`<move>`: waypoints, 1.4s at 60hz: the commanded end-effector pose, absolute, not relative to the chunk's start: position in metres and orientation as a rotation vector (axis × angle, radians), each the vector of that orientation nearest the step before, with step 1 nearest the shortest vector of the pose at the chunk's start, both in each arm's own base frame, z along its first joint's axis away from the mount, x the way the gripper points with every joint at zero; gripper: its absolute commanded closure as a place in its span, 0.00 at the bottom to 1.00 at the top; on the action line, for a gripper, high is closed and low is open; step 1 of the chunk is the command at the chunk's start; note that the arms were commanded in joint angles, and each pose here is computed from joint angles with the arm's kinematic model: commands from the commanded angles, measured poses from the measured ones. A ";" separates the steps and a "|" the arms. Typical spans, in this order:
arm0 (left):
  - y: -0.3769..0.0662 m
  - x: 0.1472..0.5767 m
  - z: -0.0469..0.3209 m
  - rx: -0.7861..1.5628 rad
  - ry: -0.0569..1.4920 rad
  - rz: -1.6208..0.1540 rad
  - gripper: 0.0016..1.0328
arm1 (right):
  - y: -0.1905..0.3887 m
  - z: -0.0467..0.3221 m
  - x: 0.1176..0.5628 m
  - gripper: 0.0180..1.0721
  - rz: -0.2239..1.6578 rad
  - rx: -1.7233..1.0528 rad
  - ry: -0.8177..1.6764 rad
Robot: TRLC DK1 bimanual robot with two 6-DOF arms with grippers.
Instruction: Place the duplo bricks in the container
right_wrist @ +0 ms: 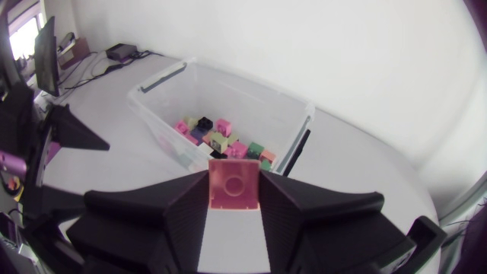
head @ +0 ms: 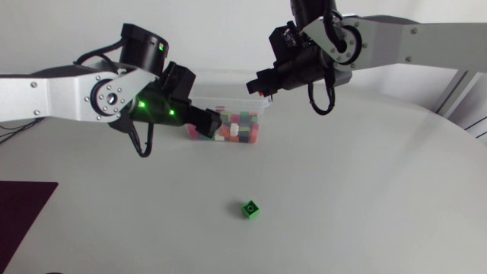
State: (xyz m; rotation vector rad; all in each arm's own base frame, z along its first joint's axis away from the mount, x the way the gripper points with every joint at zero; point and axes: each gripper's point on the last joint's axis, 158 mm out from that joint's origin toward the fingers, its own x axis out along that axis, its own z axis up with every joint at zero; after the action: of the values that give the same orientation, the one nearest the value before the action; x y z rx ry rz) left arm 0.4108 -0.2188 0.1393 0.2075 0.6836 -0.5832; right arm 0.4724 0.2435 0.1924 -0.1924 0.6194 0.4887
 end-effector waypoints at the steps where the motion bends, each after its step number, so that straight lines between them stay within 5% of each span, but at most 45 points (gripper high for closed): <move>1: -0.225 0.387 0.126 0.255 0.711 -0.656 0.04 | 0.250 0.194 0.487 0.77 0.489 -0.155 0.605; 17: -0.265 0.327 0.077 0.375 0.833 -0.854 0.05 | 0.264 0.191 0.510 0.77 0.510 -0.133 0.550; 59: -0.278 0.278 0.026 0.407 0.980 -0.964 0.05 | 0.273 0.187 0.556 0.75 0.514 -0.072 0.426; 62: -0.279 0.276 0.022 0.412 0.995 -0.969 0.05 | 0.275 0.188 0.558 0.69 0.512 -0.070 0.421; 67: -0.282 0.273 0.019 0.419 1.004 -0.976 0.05 | 0.279 0.188 0.560 0.19 0.503 -0.080 0.420; 70: -0.283 0.271 0.017 0.422 1.010 -0.981 0.05 | 0.279 0.189 0.561 0.04 0.497 -0.083 0.420; 84: -0.291 0.263 0.011 0.442 1.042 -1.001 0.05 | 0.243 0.219 0.549 0.04 0.445 -0.071 0.402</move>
State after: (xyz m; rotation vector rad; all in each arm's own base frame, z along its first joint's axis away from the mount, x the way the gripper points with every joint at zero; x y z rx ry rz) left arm 0.2688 -0.2858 0.0197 0.4208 1.0149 -0.9782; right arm 0.5550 0.2663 0.1933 -0.1037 0.4224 0.4875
